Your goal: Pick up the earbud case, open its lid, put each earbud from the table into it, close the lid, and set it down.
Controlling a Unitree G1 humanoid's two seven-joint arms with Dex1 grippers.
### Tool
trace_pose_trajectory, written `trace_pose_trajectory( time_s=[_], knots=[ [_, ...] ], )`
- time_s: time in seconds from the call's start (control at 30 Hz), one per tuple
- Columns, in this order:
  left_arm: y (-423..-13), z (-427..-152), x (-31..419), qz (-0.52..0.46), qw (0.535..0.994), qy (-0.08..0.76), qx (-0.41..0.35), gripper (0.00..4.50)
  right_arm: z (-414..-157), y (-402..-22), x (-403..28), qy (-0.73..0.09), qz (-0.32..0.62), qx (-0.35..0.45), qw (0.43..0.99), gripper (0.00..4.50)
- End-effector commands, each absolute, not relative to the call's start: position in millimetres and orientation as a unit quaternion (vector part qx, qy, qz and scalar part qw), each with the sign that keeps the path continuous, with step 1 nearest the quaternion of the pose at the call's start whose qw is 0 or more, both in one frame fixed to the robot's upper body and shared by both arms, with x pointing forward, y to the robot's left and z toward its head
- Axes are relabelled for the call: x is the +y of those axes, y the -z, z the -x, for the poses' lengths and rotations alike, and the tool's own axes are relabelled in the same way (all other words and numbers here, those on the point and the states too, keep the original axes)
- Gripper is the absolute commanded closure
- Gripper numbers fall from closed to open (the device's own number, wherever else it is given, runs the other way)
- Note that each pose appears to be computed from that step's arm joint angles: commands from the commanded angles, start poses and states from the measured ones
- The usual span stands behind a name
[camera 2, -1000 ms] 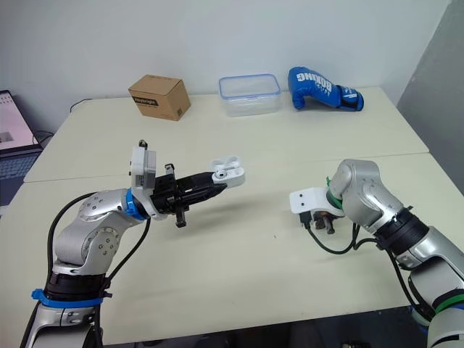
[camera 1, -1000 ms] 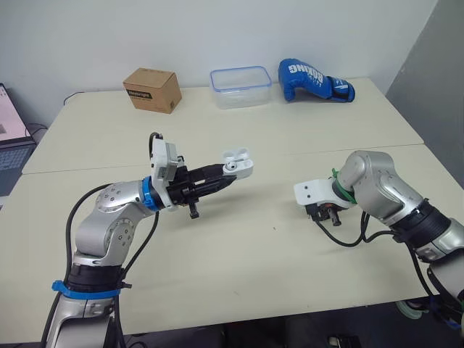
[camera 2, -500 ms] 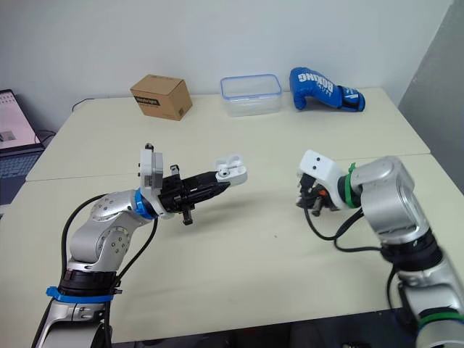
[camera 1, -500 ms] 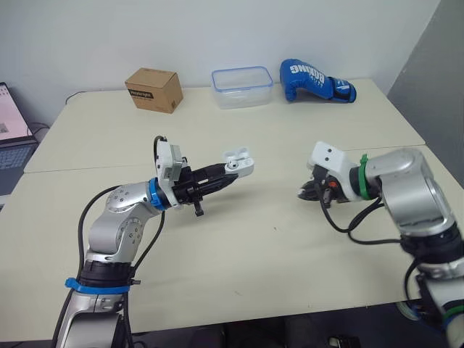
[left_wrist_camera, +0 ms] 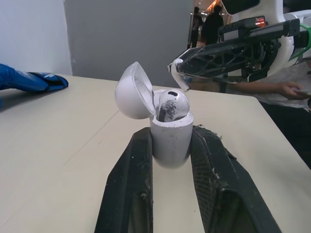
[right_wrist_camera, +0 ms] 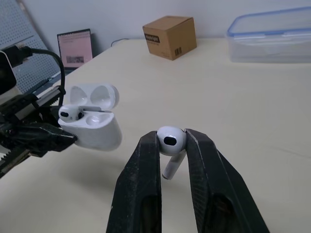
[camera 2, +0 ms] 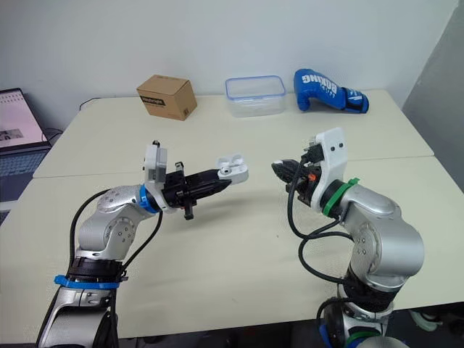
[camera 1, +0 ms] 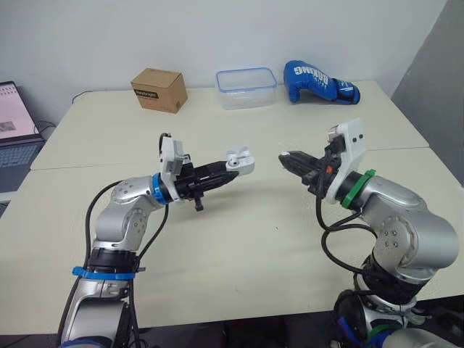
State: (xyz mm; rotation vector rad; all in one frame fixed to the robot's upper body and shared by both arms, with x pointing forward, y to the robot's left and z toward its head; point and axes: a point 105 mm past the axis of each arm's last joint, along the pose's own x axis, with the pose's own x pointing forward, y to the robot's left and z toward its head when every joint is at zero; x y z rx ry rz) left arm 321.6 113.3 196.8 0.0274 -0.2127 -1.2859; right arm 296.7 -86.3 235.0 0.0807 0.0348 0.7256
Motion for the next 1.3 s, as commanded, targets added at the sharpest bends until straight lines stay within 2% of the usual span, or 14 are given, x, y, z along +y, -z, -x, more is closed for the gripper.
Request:
trace_pose_trajectory(
  time_s=[0.03, 0.17, 0.43, 1.3],
  knots=[
    [-206.1, -320.1, 109.8, -0.021, 0.785, 0.609, -0.115, 3.79, -285.4, -255.2, -75.7, -0.363, -0.007, -0.05, 0.93, 4.11],
    [-205.8, -320.4, 107.0, -0.02, 0.78, 0.616, -0.109, 3.79, -282.8, -257.8, -67.4, -0.356, 0.039, -0.088, 0.93, 4.11],
    [-209.9, -324.2, 101.5, -0.018, 0.772, 0.626, -0.106, 3.79, -285.7, -269.7, -56.7, -0.337, 0.065, -0.141, 0.929, 4.11],
    [-227.6, -333.0, 95.6, -0.019, 0.773, 0.622, -0.126, 3.79, -293.8, -249.8, -42.2, -0.338, 0.034, -0.112, 0.934, 4.11]
  ],
)
